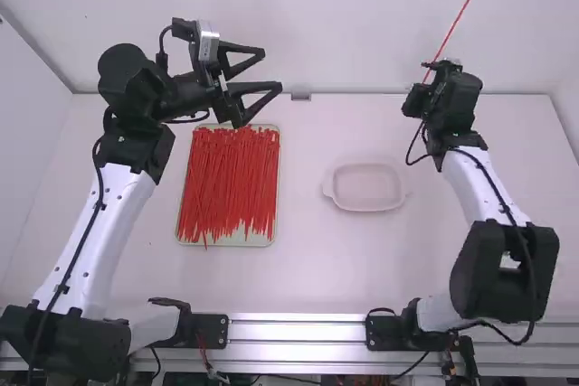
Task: Fasten the cable tie
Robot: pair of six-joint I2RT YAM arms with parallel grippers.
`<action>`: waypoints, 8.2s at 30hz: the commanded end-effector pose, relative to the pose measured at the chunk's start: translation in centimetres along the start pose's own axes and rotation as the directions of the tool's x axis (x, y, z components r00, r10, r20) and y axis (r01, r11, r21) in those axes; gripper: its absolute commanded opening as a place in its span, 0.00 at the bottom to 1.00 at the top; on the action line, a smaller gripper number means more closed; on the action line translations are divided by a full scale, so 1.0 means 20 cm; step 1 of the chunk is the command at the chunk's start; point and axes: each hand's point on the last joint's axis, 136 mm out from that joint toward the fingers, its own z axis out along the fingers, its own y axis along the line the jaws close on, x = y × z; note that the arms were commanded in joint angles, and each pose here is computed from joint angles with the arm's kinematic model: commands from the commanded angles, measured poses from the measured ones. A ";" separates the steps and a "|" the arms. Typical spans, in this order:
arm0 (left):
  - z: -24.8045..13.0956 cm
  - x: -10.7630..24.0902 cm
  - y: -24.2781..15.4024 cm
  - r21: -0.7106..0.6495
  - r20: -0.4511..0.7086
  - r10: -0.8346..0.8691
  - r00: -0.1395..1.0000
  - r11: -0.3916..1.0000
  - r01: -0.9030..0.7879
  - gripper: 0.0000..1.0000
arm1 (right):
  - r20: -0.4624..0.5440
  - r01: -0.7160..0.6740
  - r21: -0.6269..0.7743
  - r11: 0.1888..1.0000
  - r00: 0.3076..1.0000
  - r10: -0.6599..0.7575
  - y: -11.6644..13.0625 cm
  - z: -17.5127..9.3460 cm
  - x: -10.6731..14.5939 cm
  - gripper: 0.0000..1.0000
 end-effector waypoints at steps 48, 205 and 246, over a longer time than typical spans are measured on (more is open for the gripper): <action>0.07 -0.20 0.07 -0.166 0.210 -0.144 0.967 0.969 0.181 1.00 | 0.028 0.460 0.633 0.623 0.791 -0.612 0.92 -0.93 0.01 0.00; 0.07 -0.11 -0.49 0.277 0.040 0.085 0.996 0.956 -0.093 0.01 | 0.438 0.420 -0.898 -0.130 0.876 -0.201 1.57 -1.45 0.05 0.00; 0.03 0.43 0.53 -0.023 -0.125 -0.663 0.738 0.745 0.666 0.02 | 0.897 0.888 -0.407 -0.212 0.344 -0.278 1.34 -1.20 0.22 0.99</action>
